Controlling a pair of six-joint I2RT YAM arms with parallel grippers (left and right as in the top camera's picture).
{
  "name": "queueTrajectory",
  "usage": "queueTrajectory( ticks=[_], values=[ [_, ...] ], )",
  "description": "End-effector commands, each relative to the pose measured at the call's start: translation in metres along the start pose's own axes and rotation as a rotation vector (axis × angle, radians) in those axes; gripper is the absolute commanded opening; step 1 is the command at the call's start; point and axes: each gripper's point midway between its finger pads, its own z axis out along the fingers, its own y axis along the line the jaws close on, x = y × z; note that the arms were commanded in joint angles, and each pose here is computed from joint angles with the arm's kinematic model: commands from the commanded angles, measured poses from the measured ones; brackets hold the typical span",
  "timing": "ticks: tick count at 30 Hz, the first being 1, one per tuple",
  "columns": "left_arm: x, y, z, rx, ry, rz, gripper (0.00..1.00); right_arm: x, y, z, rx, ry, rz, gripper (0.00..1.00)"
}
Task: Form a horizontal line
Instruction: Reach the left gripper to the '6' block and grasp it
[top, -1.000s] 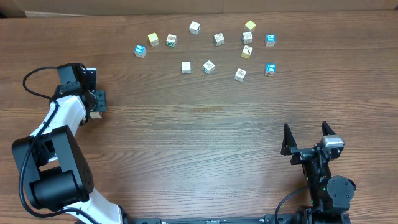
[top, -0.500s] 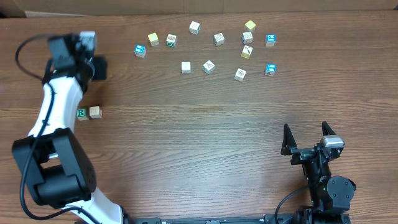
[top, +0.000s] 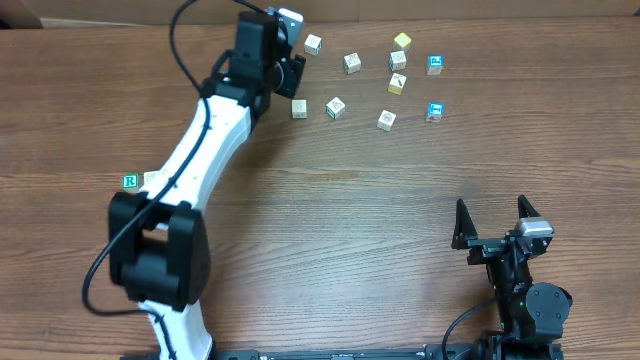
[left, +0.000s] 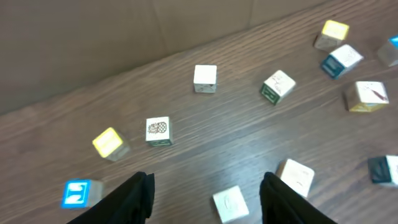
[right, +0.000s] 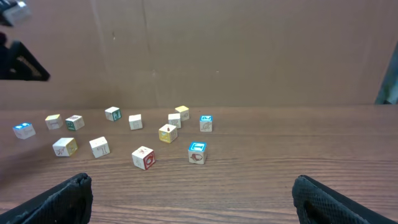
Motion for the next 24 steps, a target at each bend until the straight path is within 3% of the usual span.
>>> queueTrajectory(
  ticks=[1, 12, 16, 24],
  values=[
    [0.007, 0.007, 0.031, 0.0, 0.029, -0.126, 0.49, 0.003, -0.001, 0.0, 0.002, 0.0, -0.004, 1.0],
    [0.011, -0.046, 0.087, 0.054, 0.185, -0.105, 0.5, 0.003, -0.001, 0.0, 0.002, 0.0, -0.005, 1.0],
    [0.032, -0.053, 0.096, -0.012, 0.268, -0.095, 0.5, 0.003, -0.001, 0.0, 0.002, 0.0, -0.005, 1.0],
    [0.054, -0.033, 0.092, -0.16, 0.336, -0.214, 0.55, 0.003, -0.001, 0.0, 0.002, 0.0, -0.005, 1.0]
  ],
)
